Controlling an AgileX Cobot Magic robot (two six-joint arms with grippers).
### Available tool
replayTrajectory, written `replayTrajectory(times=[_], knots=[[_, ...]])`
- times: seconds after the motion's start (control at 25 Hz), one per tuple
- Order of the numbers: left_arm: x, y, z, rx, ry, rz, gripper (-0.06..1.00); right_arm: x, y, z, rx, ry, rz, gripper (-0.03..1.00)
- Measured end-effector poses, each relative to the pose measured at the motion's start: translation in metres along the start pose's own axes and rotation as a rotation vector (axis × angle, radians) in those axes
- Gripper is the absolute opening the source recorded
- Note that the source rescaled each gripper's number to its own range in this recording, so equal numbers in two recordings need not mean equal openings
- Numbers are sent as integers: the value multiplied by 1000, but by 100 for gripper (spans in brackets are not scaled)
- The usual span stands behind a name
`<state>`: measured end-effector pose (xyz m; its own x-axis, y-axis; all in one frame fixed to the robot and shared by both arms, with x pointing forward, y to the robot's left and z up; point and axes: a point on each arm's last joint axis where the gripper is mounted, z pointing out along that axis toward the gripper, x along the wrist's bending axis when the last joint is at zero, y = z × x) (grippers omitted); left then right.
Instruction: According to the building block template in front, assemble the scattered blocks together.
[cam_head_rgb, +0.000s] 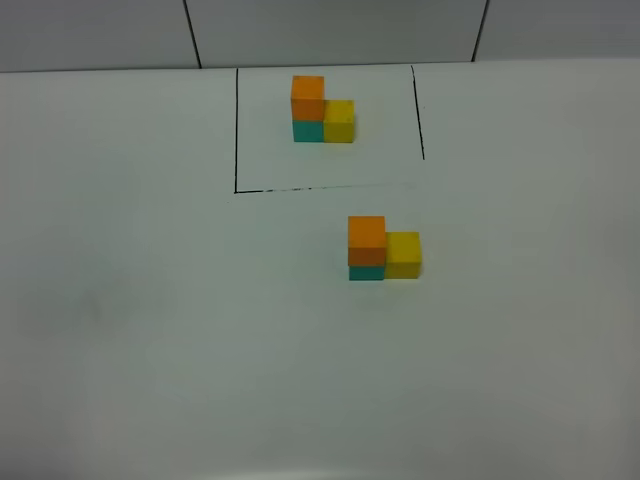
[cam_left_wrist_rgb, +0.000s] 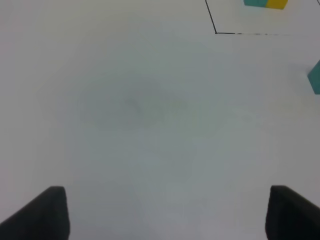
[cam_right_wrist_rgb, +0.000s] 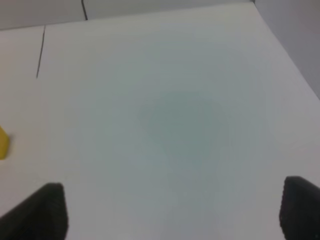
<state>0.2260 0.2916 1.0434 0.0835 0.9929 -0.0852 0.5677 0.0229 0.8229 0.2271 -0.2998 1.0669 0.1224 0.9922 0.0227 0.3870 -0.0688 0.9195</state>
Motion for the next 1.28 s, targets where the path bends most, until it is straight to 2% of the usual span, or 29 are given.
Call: replayTrajectory(times=[0.2,0.36,0.64,1.28], knots=[[0,0,0,0,0,0,79,0,-1,0,5,1,-2,78],[0,0,0,0,0,0,79,0,-9,6,65,-4,2,78],[0,0,0,0,0,0,79,1,-9,6,67,-29,19,78],[0,0,0,0,0,0,79,1,-10,6,68,-29,20,77]])
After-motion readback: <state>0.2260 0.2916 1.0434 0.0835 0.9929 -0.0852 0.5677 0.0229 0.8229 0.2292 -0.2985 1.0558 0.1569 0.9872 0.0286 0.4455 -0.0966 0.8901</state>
